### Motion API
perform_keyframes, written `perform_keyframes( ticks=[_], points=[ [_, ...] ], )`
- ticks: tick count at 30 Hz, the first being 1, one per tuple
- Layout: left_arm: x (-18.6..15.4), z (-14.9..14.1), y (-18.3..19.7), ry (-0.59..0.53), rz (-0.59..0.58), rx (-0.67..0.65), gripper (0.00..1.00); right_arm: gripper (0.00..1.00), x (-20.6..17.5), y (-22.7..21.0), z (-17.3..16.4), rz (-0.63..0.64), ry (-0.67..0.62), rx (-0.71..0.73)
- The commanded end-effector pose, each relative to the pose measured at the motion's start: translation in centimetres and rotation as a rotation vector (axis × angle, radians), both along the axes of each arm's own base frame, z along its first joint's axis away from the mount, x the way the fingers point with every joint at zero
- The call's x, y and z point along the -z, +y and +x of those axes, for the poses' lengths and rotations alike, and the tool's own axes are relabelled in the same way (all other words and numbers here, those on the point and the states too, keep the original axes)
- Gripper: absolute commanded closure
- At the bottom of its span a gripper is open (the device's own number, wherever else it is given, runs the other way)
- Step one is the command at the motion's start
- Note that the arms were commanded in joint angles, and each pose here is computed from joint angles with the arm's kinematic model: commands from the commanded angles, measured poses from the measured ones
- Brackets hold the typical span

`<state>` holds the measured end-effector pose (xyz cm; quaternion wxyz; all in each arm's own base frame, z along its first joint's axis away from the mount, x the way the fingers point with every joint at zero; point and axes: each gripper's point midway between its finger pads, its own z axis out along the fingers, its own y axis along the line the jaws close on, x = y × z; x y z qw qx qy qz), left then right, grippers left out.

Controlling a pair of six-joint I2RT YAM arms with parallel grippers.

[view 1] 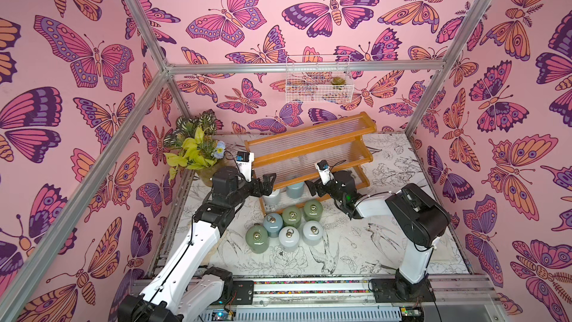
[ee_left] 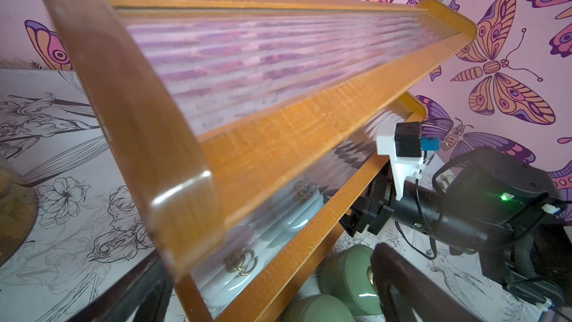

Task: Remove the tea canisters from the shelf
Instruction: Adjust the shelf at the center of the board, then pick up the tea canister from the shelf.

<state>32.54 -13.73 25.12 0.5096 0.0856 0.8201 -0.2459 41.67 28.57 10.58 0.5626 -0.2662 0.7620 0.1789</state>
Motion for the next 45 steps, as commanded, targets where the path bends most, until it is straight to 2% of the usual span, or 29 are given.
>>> perform_keyframes(
  ticks=[1,12,15,18,25,30,36,45],
  points=[
    [-1.1,0.2,0.2,-0.038,0.01,-0.002,0.0,0.01,-2.6,0.9,1.7,0.041,-0.049,-0.046],
    [-0.8,-0.2,0.5,-0.038,0.01,-0.009,0.0,0.01,-3.7,-1.6,5.7,0.133,-0.023,-0.051],
    [-0.8,-0.2,0.5,-0.037,0.008,-0.009,0.0,0.01,-3.9,-0.8,4.5,0.134,0.002,-0.142],
    [-1.0,-0.4,0.7,-0.043,0.004,-0.014,0.0,0.01,-3.8,0.3,1.9,0.132,0.052,-0.27],
    [-1.2,-0.6,0.9,-0.053,0.007,-0.021,0.0,0.01,-4.6,1.8,-2.2,0.152,0.078,-0.381],
    [-1.0,-0.5,0.8,-0.046,0.005,-0.021,0.0,0.01,-4.2,4.4,-4.6,0.067,0.047,-0.441],
    [-1.1,-0.6,0.8,-0.046,0.001,-0.019,0.0,0.01,-3.3,7.1,-4.5,-0.075,-0.08,-0.343],
    [-1.2,-1.1,1.0,-0.054,-0.002,-0.023,0.0,0.01,-3.7,6.4,-1.5,-0.03,-0.136,-0.14]
  ],
)
